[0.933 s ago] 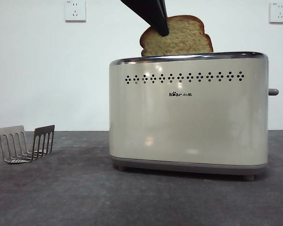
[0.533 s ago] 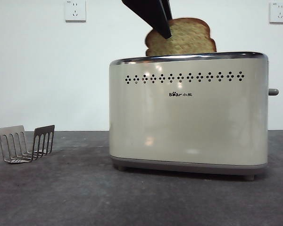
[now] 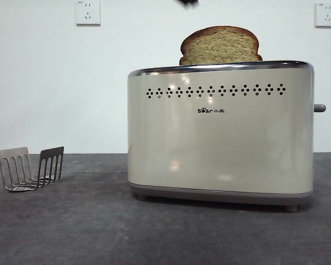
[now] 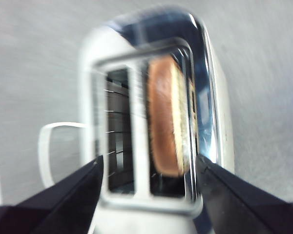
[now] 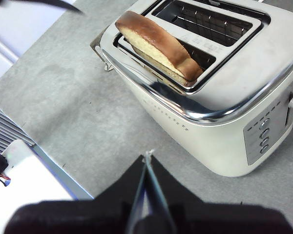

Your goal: Pick up a slice of bread from the rack,put the bread on the toaster,press the button

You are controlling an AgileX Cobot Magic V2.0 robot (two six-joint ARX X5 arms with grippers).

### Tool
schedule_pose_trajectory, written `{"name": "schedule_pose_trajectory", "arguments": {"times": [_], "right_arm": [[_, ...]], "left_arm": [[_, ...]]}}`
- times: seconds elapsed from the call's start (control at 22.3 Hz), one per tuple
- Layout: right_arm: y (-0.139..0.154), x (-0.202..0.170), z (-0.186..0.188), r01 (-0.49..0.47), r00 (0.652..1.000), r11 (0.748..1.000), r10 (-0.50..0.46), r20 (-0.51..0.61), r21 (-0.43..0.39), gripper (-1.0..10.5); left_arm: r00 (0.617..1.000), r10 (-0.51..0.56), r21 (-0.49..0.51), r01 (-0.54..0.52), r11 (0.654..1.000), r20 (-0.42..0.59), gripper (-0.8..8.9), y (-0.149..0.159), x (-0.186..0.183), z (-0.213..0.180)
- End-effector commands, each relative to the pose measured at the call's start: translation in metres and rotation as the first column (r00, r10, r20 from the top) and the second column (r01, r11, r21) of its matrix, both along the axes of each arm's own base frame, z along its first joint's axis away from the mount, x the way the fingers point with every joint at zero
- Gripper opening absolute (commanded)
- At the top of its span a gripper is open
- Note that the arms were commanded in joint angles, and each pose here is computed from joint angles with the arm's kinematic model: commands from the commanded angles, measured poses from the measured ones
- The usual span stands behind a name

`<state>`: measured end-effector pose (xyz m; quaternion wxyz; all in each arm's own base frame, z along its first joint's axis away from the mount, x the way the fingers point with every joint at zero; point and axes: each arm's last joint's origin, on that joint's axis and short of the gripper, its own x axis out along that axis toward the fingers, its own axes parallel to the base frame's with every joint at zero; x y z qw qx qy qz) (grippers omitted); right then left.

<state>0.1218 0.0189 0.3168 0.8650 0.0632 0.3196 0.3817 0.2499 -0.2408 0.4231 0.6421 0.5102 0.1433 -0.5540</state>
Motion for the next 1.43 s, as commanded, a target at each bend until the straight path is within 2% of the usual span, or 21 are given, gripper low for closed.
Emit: {"name": "schedule_pose_trajectory", "arguments": {"times": [0.04,0.18,0.36,0.63,0.9,1.25,1.43], "right_arm": [[0.0,0.003,0.0,-0.005,1.0,1.0,0.005,0.006,-0.007,0.0],[0.0,0.009,-0.001,0.023,0.999,1.0,-0.022,-0.036,0.017,0.0],[0.0,0.02,-0.001,0.045,0.998,0.996,-0.041,-0.056,0.072,0.0],[0.002,0.037,0.002,0.006,0.998,0.983,0.004,-0.056,0.182,0.0],[-0.005,0.058,-0.006,0.091,0.989,0.973,-0.064,-0.133,0.211,0.0],[-0.03,0.092,-0.024,0.174,0.966,0.931,-0.099,-0.237,0.32,0.0],[-0.038,0.11,-0.039,0.226,0.939,0.909,-0.108,-0.326,0.35,-0.1]], "left_arm": [[0.979,0.163,-0.109,-0.177,0.978,-0.121,3.05,0.011,-0.015,0.017],[0.941,0.256,-0.164,-0.295,0.941,-0.22,1.73,0.022,-0.031,0.03],[0.909,0.31,-0.203,-0.371,0.906,-0.278,-0.04,0.038,-0.047,0.044],[0.827,0.402,-0.224,-0.51,0.83,-0.392,-0.08,0.061,-0.065,0.057],[0.746,0.462,-0.255,-0.623,0.739,-0.48,-0.08,0.078,-0.074,0.067],[0.686,0.476,-0.298,-0.693,0.656,-0.55,-0.08,0.095,-0.091,0.079],[0.679,0.468,-0.326,-0.705,0.629,-0.566,-0.08,0.105,-0.102,0.086]]}}
